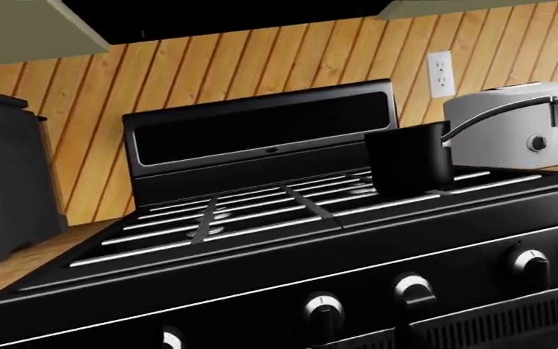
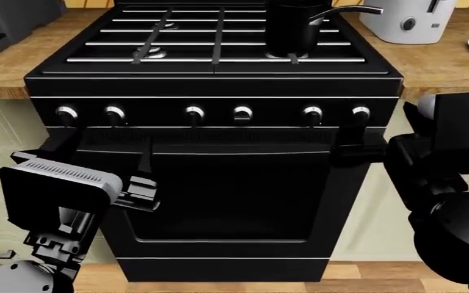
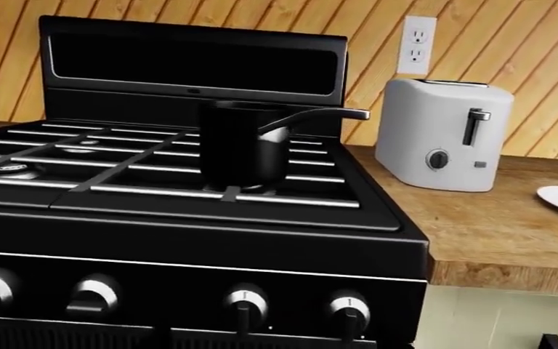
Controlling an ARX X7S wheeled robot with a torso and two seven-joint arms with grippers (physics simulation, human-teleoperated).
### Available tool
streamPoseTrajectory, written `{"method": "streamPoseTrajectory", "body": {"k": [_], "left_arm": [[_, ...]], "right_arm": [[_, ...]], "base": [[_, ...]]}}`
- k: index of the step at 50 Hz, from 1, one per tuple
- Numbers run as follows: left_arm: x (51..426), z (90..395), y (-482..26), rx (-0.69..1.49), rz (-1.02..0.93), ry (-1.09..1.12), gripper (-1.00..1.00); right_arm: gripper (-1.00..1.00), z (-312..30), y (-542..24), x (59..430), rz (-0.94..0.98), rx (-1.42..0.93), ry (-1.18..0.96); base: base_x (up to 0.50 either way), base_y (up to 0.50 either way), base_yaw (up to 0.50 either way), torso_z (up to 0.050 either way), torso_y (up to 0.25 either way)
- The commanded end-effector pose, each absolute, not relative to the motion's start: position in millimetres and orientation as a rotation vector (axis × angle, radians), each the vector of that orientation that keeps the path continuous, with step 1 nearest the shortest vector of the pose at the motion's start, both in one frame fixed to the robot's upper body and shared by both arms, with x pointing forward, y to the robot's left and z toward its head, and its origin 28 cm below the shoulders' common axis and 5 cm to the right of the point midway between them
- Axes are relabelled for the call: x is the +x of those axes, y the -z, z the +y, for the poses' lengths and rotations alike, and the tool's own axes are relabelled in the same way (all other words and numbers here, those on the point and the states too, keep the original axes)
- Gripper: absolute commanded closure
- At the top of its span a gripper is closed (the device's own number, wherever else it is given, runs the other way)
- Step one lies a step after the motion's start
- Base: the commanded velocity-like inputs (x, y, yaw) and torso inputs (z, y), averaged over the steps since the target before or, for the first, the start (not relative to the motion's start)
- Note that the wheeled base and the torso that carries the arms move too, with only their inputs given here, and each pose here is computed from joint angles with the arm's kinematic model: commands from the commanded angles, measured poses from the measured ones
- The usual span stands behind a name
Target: Frozen meat rests on a plate on the counter. Retrieve the meat and place it in a pot on a burner. Then turn the burner on.
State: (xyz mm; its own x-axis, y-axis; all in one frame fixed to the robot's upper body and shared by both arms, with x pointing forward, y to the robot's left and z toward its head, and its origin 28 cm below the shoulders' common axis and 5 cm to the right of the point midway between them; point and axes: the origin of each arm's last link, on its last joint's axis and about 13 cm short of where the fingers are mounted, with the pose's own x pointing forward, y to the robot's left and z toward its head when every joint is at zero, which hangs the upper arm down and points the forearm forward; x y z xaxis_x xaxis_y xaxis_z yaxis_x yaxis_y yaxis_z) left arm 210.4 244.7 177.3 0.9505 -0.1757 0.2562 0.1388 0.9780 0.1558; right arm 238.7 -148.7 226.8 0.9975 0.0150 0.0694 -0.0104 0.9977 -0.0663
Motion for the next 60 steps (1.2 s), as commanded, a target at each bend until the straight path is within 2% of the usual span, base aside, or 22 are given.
{"method": "streamPoseTrajectory", "body": {"k": [1,16,46,60], "left_arm": [[210,242,-174,0.153,-0.266,0.201,-1.00],[207,237,-169,0.180,-0.245,0.286,-1.00],[207,235,-164,0.187,-0.230,0.311,-1.00],[207,230,-159,0.173,-0.236,0.384,-1.00]], "right_arm": [[-1.00,-152,-223,240,-0.071,-0.075,0.002],[-1.00,-154,-218,245,-0.079,-0.073,0.021],[-1.00,-163,-216,260,-0.073,-0.071,0.109],[-1.00,-172,-215,278,-0.067,-0.046,0.149]], "base": [[0.00,0.00,0.00,-0.050,0.000],[0.00,0.00,0.00,-0.050,0.000],[0.00,0.00,0.00,-0.050,0.000],[0.00,0.00,0.00,0.000,0.000]]}}
